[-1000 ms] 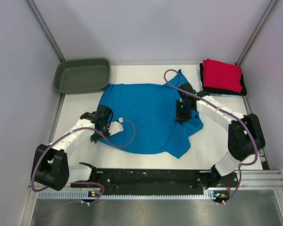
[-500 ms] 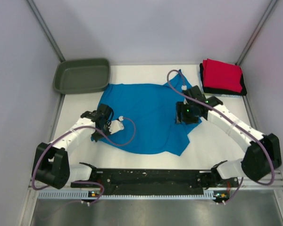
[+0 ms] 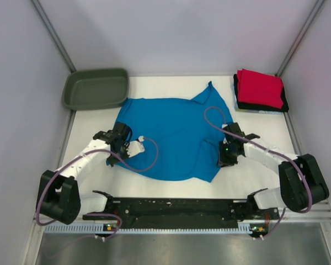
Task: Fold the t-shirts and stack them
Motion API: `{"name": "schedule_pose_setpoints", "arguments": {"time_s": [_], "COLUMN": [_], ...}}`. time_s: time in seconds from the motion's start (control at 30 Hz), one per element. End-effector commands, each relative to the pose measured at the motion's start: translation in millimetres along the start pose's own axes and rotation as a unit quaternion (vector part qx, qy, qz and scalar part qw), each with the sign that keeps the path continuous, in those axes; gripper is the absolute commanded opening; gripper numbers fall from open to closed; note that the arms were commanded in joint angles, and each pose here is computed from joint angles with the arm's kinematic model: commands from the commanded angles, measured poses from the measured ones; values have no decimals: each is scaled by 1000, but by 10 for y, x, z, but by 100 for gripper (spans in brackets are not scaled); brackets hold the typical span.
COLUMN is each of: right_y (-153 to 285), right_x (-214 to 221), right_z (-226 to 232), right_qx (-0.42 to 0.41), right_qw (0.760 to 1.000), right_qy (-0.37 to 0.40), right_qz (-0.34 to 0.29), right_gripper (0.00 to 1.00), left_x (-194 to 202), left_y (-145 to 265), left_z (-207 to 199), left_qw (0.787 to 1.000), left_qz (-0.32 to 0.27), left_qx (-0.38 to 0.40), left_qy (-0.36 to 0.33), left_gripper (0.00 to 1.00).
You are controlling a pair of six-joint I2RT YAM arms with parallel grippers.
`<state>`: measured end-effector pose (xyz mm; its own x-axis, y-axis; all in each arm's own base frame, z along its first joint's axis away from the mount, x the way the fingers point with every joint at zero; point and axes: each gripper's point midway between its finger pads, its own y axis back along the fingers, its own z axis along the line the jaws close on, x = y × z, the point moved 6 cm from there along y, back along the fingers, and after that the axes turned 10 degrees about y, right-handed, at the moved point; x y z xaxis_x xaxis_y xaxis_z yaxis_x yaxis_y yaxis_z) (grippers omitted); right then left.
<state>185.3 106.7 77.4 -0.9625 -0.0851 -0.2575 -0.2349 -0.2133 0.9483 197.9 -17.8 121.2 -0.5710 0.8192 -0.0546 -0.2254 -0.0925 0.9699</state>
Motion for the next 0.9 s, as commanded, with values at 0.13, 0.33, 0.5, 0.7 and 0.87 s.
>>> {"name": "schedule_pose_setpoints", "arguments": {"time_s": [0.13,0.33,0.5,0.7,0.87], "right_y": [-9,673,1057,1287,1362], "right_x": [-6,121,458,743,949], "right_z": [-61,28,114,67,70], "right_qx": [-43,-20,-30,-52,-75], "right_qw": [997,984,969,961,964], "right_qy": [-55,-143,-182,-206,-206], "right_qz": [-43,-109,-166,-175,-151], "right_gripper": [0,0,0,0,0], "left_x": [23,72,39,3,41], "left_y": [88,52,98,193,340], "left_z": [-37,-94,-105,-190,-273], "left_qw": [1000,1000,999,998,997], "left_qz": [-27,-25,-38,-52,-67], "left_qx": [-3,3,12,35,49], "left_qy": [15,6,7,2,1], "left_gripper": [0,0,0,0,0]}}
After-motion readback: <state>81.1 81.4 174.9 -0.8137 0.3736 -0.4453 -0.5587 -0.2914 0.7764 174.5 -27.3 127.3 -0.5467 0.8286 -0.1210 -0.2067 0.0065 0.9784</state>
